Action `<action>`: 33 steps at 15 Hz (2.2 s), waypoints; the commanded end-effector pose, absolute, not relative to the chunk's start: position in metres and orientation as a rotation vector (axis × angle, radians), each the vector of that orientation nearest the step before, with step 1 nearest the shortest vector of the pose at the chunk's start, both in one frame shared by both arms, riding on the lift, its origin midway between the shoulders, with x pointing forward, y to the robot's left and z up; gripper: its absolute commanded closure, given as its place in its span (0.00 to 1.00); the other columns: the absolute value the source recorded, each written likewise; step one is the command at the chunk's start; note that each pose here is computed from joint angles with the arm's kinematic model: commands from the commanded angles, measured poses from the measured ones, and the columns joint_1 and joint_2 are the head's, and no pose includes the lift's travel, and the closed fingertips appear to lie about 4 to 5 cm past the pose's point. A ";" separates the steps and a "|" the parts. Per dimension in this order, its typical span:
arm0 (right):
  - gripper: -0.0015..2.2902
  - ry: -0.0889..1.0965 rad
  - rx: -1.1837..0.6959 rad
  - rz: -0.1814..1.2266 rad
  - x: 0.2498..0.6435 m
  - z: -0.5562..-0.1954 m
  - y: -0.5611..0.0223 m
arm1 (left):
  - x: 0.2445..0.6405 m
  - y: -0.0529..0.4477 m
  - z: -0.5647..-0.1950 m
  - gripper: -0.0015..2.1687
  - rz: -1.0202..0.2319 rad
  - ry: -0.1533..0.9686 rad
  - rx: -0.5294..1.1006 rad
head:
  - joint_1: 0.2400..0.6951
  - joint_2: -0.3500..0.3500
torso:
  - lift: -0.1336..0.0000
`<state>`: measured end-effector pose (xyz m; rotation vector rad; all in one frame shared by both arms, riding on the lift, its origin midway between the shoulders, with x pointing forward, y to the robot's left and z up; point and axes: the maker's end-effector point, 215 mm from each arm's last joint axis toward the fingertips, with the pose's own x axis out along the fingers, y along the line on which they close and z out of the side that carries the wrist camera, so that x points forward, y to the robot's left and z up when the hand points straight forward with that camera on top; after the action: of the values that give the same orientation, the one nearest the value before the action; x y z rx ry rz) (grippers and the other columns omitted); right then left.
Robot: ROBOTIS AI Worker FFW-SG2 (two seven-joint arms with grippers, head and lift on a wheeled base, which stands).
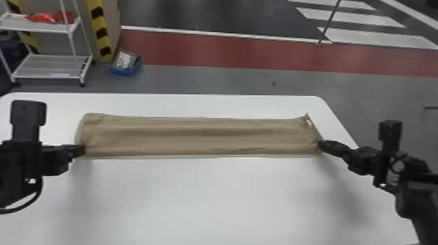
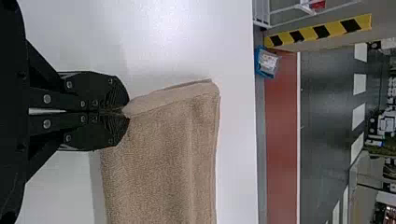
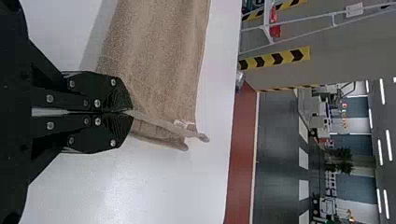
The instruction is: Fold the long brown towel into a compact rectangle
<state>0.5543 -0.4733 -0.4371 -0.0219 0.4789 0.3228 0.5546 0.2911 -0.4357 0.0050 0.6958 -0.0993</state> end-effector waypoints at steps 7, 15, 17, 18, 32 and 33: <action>0.75 0.499 0.011 0.324 0.538 -0.418 -0.462 | 0.523 0.308 -0.419 0.91 -0.065 0.720 0.020 | 1.00 0.26 | 0.04; 0.75 0.508 0.032 0.317 0.512 -0.421 -0.472 | 0.484 0.323 -0.434 0.91 -0.048 0.795 0.008 | 1.00 0.27 | 0.04; 0.74 0.511 0.031 0.320 0.511 -0.424 -0.471 | 0.485 0.318 -0.429 0.91 -0.056 0.783 0.010 | 1.00 0.27 | 0.04; 0.64 0.516 0.034 0.322 0.510 -0.427 -0.469 | 0.485 0.316 -0.428 0.91 -0.059 0.779 0.008 | 1.00 0.26 | 0.04; 0.03 0.331 0.080 0.423 0.544 -0.373 -0.376 | 0.516 0.336 -0.410 0.04 -0.021 0.656 -0.020 | 1.00 0.33 | 0.04; 0.11 0.337 0.083 0.462 0.551 -0.377 -0.347 | 0.523 0.336 -0.410 0.04 -0.020 0.638 -0.025 | 1.00 0.37 | 0.04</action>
<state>0.5413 -0.3868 -0.3751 0.0804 0.3372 0.4086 0.5137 0.3350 -0.4093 -0.0157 0.6628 -0.0226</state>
